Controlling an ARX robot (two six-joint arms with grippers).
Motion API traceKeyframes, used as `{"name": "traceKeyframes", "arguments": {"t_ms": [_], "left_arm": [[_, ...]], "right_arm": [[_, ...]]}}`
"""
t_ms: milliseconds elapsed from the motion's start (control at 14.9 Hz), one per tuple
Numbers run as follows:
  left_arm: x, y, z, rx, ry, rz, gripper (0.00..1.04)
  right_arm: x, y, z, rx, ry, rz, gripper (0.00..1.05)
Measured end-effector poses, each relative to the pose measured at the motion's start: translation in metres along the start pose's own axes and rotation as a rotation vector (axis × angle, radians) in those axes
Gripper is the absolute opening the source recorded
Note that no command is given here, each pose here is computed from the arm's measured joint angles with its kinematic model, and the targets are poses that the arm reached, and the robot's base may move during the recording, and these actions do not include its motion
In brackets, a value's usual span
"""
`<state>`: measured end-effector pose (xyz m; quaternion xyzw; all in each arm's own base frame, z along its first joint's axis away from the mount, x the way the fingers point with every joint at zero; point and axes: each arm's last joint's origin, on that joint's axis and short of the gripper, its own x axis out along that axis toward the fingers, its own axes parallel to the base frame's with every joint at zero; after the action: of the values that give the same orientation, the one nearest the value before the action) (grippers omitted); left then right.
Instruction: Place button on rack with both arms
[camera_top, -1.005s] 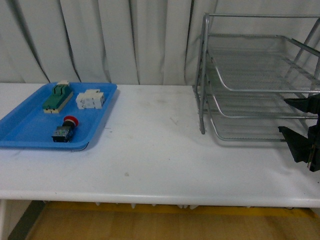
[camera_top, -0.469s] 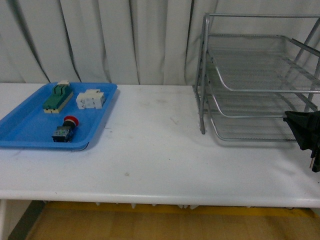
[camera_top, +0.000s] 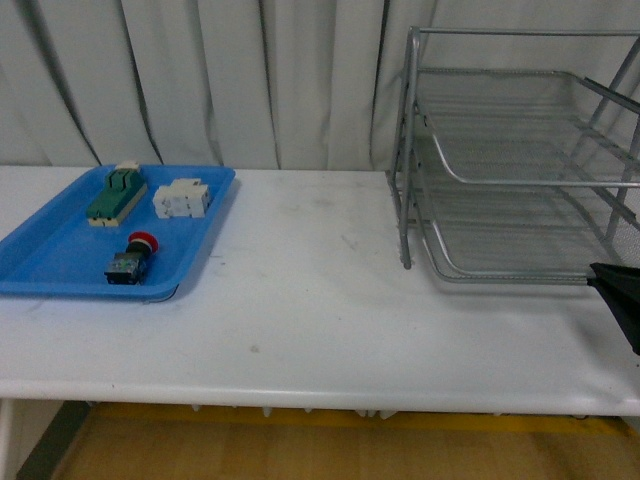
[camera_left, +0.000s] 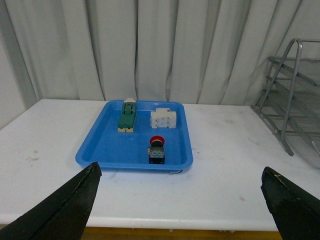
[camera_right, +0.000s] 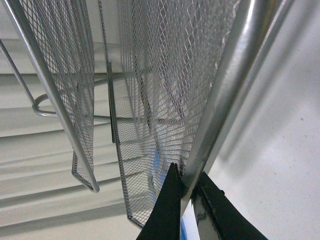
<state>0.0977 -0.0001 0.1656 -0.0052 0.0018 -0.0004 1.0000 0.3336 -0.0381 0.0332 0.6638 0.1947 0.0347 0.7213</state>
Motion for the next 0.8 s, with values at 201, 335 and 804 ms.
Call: {"name": "traceKeyframes", "arguments": {"t_ms": [201, 335, 804], "left_arm": [[0.000, 0.000, 0.000, 0.000, 0.000, 0.000, 0.98], [0.000, 0.000, 0.000, 0.000, 0.000, 0.000, 0.98], [0.000, 0.000, 0.000, 0.000, 0.000, 0.000, 0.98]], "right_arm": [[-0.026, -0.009, -0.008, 0.014, 0.018, -0.047, 0.05], [-0.043, -0.014, -0.014, 0.031, 0.044, -0.079, 0.05], [-0.069, -0.023, -0.024, -0.030, 0.049, -0.173, 0.83]]}}
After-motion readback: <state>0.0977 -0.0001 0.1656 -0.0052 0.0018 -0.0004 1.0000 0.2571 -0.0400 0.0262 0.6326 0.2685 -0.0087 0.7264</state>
